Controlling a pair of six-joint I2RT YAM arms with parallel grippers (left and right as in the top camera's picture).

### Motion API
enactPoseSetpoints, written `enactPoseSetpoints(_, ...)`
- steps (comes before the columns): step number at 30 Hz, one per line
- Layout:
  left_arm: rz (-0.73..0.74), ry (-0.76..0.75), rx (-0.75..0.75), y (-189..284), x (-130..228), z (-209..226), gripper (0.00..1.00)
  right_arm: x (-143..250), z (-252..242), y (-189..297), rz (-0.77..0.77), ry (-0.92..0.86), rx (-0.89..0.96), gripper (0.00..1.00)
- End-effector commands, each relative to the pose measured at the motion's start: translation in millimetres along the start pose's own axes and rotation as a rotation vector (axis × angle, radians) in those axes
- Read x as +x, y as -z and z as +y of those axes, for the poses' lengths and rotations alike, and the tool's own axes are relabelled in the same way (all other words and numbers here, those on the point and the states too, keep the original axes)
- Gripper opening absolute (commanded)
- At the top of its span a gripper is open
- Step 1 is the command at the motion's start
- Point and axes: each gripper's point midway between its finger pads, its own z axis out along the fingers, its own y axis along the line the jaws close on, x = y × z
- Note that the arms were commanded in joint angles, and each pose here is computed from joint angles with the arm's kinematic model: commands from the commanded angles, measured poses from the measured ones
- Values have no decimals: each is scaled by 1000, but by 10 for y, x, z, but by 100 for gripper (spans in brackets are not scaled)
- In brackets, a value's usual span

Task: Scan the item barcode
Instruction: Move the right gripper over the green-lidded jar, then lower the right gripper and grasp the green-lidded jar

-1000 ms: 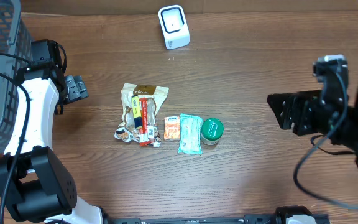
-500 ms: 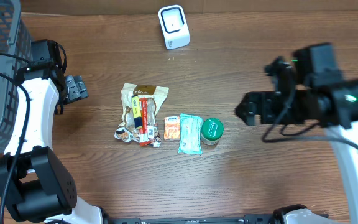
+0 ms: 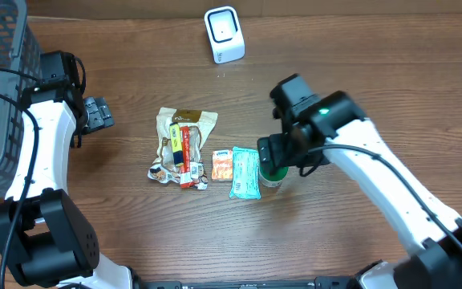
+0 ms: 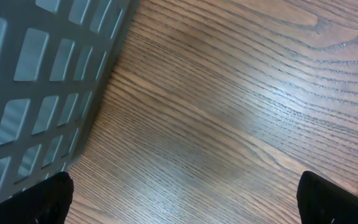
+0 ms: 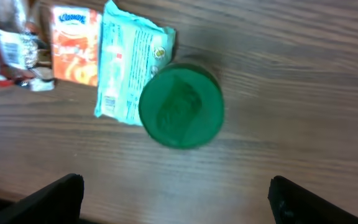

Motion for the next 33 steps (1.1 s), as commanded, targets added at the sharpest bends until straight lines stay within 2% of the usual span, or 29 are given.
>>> enactPoseSetpoints(1,-33,3,-3,91,-80,17,100,-23,-25,-253,17,-12,34,96)
enactPoseSetpoints(8,-33,3,-3,91,-80,17,100,-134,-7,-568,21,2,35,97)
enactPoseSetpoints(21,-33,3,-3,91,-80,17,100,-15,-72,-814,89,-7,59,96)
enactPoseSetpoints(23,-33,3,-3,91,-80,17,100,13,-89,-871,92,-8,60,92)
enactPoseSetpoints(25,-33,3,-3,91,-80,17,100,31,-99,-903,94,-8,61,82)
enactPoseSetpoints(27,-33,3,-3,91,-80,17,100,34,-101,-909,94,-7,62,77)
enactPoseSetpoints(29,-33,3,-3,91,-80,17,100,34,-108,-906,94,-7,66,62)
enactPoseSetpoints(30,-33,3,-3,91,-80,17,100,32,-109,-904,94,-8,66,58)
enactPoseSetpoints(33,-33,3,-3,91,-80,17,100,0,-174,-891,86,-73,77,58)
